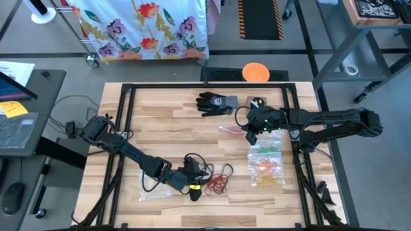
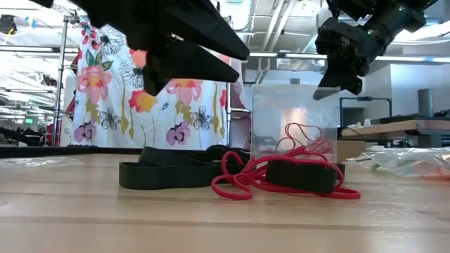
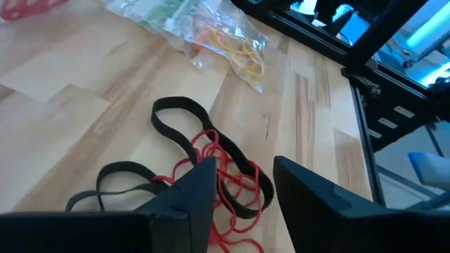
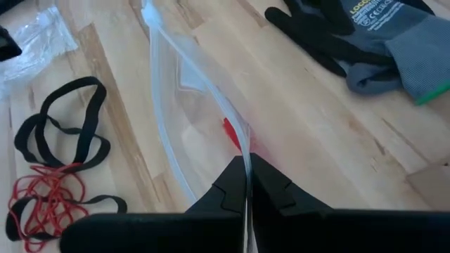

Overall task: Sort rubber bands
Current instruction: Put the red rubber band into the transparent zip bag

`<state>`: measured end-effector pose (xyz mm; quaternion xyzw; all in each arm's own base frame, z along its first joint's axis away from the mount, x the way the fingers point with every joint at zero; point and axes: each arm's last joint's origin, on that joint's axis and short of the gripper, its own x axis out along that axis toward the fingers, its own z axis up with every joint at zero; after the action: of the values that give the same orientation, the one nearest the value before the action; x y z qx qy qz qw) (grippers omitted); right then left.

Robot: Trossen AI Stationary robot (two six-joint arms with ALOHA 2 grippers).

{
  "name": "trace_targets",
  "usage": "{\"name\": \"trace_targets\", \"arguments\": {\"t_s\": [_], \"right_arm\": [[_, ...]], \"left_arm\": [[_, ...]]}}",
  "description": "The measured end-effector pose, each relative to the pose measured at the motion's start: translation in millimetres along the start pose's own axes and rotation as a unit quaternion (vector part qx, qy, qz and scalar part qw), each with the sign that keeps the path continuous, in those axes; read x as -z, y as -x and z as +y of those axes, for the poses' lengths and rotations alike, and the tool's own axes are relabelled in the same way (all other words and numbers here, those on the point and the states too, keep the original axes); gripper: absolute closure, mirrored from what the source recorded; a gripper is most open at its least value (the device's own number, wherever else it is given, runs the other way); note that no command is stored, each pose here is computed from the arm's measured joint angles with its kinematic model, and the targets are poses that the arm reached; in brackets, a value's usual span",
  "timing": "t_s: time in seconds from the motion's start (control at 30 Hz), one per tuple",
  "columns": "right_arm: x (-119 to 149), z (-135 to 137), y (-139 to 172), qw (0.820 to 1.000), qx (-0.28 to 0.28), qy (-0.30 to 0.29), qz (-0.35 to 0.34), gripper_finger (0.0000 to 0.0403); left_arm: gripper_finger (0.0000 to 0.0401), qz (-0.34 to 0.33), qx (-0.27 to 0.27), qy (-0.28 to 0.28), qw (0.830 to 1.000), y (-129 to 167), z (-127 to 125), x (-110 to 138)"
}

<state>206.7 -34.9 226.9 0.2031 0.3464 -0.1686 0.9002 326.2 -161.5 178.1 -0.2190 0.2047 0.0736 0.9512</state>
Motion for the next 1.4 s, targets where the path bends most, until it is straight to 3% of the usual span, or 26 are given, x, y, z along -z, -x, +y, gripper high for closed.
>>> {"name": "trace_targets", "arguments": {"t_s": [0.23,0.43,0.57,0.8,1.4], "right_arm": [[1,2,0,1.000,-0.004,0.002,0.001,0.0391],[1,3,0,1.000,-0.006,0.003,0.000,0.0391],[1,4,0,1.000,-0.008,0.005,-0.001,0.0391],[2,6,0,1.000,-0.011,-0.004,0.002,0.0391],[2,7,0,1.000,-0.014,-0.003,0.000,0.0391]], "left_arm": [[0.0263,-0.038,-0.030,0.005,0.999,13,-16,17],[0.0263,-0.023,-0.055,0.000,0.998,-12,-22,52],[0.0263,-0.046,-0.078,-0.019,0.996,-22,-32,49],[0.0263,-0.021,-0.154,-0.045,0.987,-23,-34,44],[0.0263,0.032,-0.149,-0.035,0.988,-45,-18,55]]}}
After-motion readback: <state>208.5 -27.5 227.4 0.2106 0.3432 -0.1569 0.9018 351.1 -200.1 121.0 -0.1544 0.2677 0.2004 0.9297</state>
